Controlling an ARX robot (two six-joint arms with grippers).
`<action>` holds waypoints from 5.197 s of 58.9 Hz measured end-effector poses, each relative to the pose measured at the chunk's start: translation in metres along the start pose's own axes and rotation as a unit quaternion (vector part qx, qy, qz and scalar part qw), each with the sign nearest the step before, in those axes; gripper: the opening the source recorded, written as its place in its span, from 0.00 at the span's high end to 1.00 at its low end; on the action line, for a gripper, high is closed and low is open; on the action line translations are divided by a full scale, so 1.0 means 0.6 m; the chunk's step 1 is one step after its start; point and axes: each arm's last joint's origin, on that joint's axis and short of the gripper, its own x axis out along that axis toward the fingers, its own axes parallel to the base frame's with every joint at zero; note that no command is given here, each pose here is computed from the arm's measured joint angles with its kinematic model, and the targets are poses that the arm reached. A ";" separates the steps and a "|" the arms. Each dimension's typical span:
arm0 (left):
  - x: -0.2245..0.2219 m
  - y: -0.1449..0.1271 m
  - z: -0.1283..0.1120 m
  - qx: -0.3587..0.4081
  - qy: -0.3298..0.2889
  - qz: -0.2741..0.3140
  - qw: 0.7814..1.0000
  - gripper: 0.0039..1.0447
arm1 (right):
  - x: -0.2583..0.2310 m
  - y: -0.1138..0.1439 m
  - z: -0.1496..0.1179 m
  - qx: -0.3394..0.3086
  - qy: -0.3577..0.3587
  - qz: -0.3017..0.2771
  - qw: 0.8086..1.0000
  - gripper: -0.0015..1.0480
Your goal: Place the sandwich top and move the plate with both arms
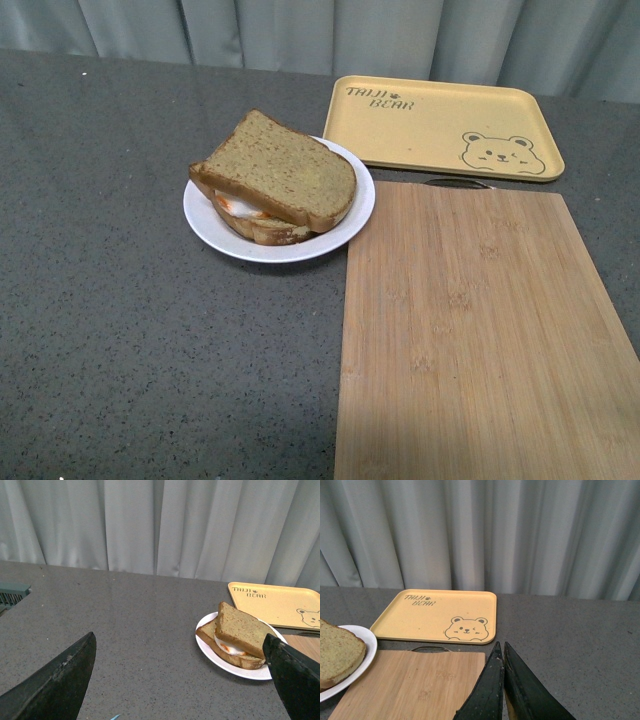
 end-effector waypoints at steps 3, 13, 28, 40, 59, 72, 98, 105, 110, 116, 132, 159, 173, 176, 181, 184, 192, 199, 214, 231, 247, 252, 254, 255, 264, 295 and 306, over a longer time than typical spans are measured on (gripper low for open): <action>0.000 0.000 0.000 0.000 0.000 0.000 1.000 0.06 | -0.005 0.000 0.001 0.000 -0.001 0.000 1.000 0.99; 0.000 0.000 0.000 0.000 0.000 0.000 1.000 0.06 | -0.017 0.000 0.004 0.000 -0.004 0.000 1.000 0.99; 0.000 0.000 0.000 0.000 0.000 0.000 1.000 0.06 | -0.033 0.000 0.009 0.000 -0.010 0.000 1.000 0.99; 0.000 0.000 0.000 0.000 0.000 0.000 1.000 0.06 | -0.043 0.000 0.010 0.000 -0.011 0.000 1.000 0.99; 0.000 0.000 0.000 0.000 0.000 0.000 1.000 0.06 | -0.057 0.000 0.009 0.000 -0.012 0.000 1.000 0.99; 0.000 0.000 0.000 0.000 0.000 0.000 1.000 0.06 | -0.066 0.000 0.007 0.000 -0.008 0.001 1.000 0.99; 0.000 0.000 0.000 0.000 0.000 0.000 1.000 0.06 | -0.079 0.000 0.004 -0.001 -0.009 0.002 1.000 0.75; 0.000 0.000 0.000 0.000 0.000 0.000 1.000 0.06 | -0.079 0.000 0.004 -0.001 -0.009 0.002 1.000 0.56; 0.001 0.000 -0.002 -0.009 0.044 -0.029 0.999 0.06 | -0.079 0.000 0.004 -0.001 -0.009 0.002 1.000 0.42; 0.022 0.001 -0.022 -0.056 0.181 -0.060 0.980 0.06 | -0.079 0.000 0.004 -0.001 -0.009 0.002 1.000 0.24; 0.149 -0.037 -0.039 -0.179 0.270 -0.065 0.944 0.06 | -0.079 0.000 0.004 -0.001 -0.009 0.002 1.000 0.09; 0.314 -0.103 -0.150 -0.393 0.387 0.023 0.834 0.06 | -0.079 0.000 0.004 -0.001 -0.009 0.002 1.000 0.09; 0.345 -0.145 -0.173 -0.396 0.409 0.024 0.822 0.06 | -0.079 0.000 0.004 -0.001 -0.009 0.002 1.000 0.09; 0.351 -0.153 -0.175 -0.394 0.411 0.025 0.822 0.06 | -0.079 0.000 0.004 -0.001 -0.009 0.002 1.000 0.09; 0.359 -0.164 -0.181 -0.389 0.419 0.025 0.820 0.06 | -0.079 0.000 0.004 -0.001 -0.009 0.002 1.000 0.09; 0.362 -0.168 -0.184 -0.389 0.424 0.027 0.818 0.11 | -0.079 0.000 0.004 -0.001 -0.009 0.002 1.000 0.09; 0.380 -0.177 -0.196 -0.392 0.431 0.040 0.812 0.34 | -0.079 0.000 0.004 -0.001 -0.009 0.002 1.000 0.09; 0.391 -0.181 -0.201 -0.399 0.433 0.052 0.807 0.51 | -0.079 0.000 0.004 -0.001 -0.009 0.002 1.000 0.09; 0.406 -0.187 -0.199 -0.415 0.436 0.047 0.797 0.87 | -0.079 0.000 0.004 -0.001 -0.009 0.002 1.000 0.09; 0.404 -0.158 -0.186 -0.490 0.405 0.013 0.772 0.96 | -0.079 0.000 0.004 -0.001 -0.009 0.002 1.000 0.09; 0.380 -0.142 -0.164 -0.567 0.348 -0.071 0.743 0.97 | -0.079 0.000 0.004 -0.001 -0.009 0.002 1.000 0.09; 0.386 -0.148 -0.151 -0.576 0.334 -0.082 0.741 0.97 | -0.079 0.000 0.004 -0.001 -0.009 0.002 1.000 0.09; 0.393 -0.154 -0.145 -0.581 0.330 -0.086 0.739 0.97 | -0.079 0.000 0.004 -0.001 -0.009 0.001 1.000 0.09; 0.395 -0.156 -0.143 -0.582 0.328 -0.087 0.739 0.97 | -0.079 0.000 0.004 -0.001 -0.009 0.002 1.000 0.09; 0.432 -0.199 -0.120 -0.585 0.326 -0.095 0.736 0.97 | -0.079 0.000 0.004 -0.001 -0.009 0.002 1.000 0.09; 0.599 -0.362 -0.147 -0.579 0.374 -0.048 0.723 0.97 | -0.079 0.000 0.004 -0.001 -0.009 0.002 1.000 0.09; 0.616 -0.380 -0.164 -0.581 0.382 -0.029 0.719 0.97 | -0.079 0.000 0.004 -0.001 -0.009 0.002 1.000 0.09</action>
